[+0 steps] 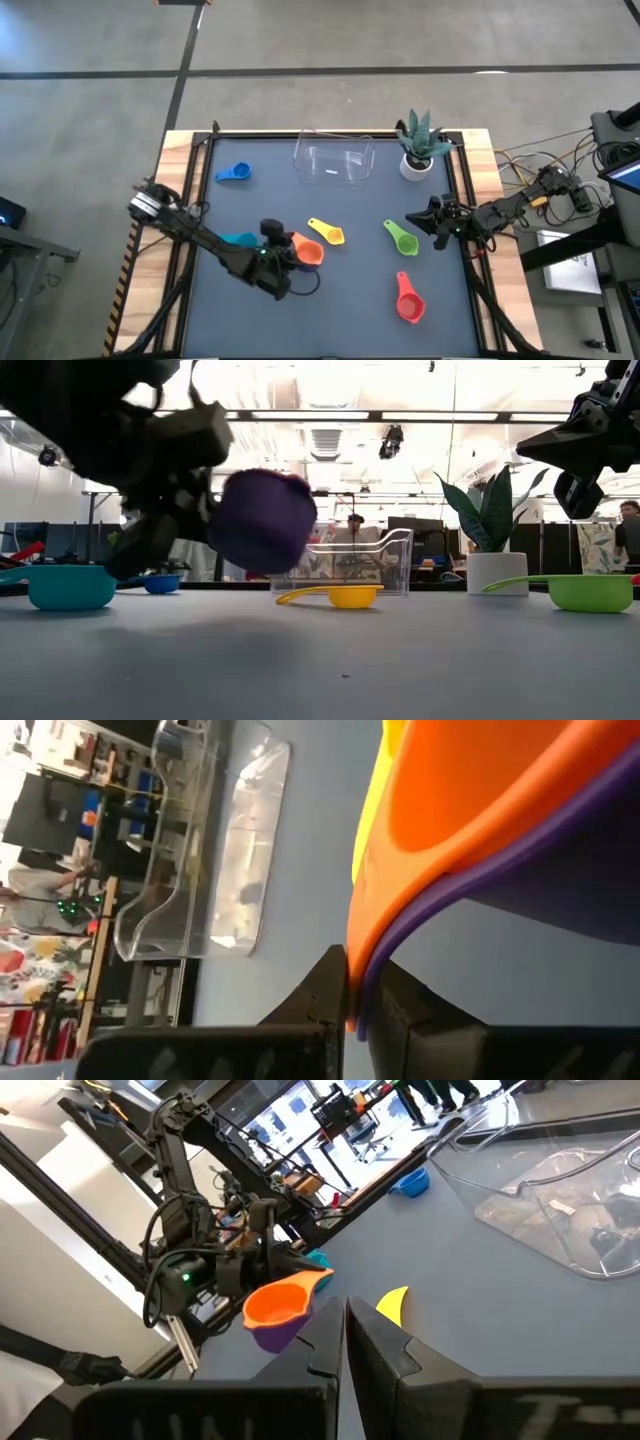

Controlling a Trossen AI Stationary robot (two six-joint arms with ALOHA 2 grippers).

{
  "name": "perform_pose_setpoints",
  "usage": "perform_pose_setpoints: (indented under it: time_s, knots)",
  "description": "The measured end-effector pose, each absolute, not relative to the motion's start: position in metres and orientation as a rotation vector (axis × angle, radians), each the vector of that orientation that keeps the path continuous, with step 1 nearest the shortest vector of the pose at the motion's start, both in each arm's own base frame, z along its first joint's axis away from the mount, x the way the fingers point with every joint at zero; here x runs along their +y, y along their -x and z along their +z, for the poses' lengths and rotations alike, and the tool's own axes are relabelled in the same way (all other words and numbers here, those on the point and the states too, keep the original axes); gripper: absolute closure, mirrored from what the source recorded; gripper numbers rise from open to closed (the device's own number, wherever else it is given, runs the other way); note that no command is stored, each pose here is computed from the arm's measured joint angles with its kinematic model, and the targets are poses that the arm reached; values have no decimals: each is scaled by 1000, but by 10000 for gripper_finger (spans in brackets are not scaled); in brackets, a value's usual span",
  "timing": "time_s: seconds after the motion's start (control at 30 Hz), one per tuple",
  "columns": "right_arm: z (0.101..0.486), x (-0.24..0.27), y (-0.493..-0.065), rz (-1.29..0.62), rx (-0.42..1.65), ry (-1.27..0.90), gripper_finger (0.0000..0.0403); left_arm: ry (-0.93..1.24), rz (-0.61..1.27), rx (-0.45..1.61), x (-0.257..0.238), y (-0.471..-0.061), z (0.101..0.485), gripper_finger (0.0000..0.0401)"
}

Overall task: Nest measuring cups in basket
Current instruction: Move the stacked measuring cups to the center of the table

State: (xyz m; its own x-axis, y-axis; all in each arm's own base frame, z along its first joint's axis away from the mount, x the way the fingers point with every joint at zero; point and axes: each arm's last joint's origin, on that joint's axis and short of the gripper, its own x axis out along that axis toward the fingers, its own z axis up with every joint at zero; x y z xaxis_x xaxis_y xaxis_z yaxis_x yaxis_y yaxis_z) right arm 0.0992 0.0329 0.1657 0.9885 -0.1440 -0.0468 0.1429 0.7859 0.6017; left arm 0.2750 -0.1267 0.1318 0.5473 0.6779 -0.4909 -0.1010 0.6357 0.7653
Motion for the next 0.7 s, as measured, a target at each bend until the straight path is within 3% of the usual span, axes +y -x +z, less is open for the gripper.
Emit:
perform_pose_setpoints:
  time_s: [0.3,0.7]
  knots:
    - [166,33,-99,-155,-2,-649,394,-693,522,904,-127,-279,118,395]
    - [166,33,-99,-155,-2,-649,394,-610,362,999,-135,-287,115,381]
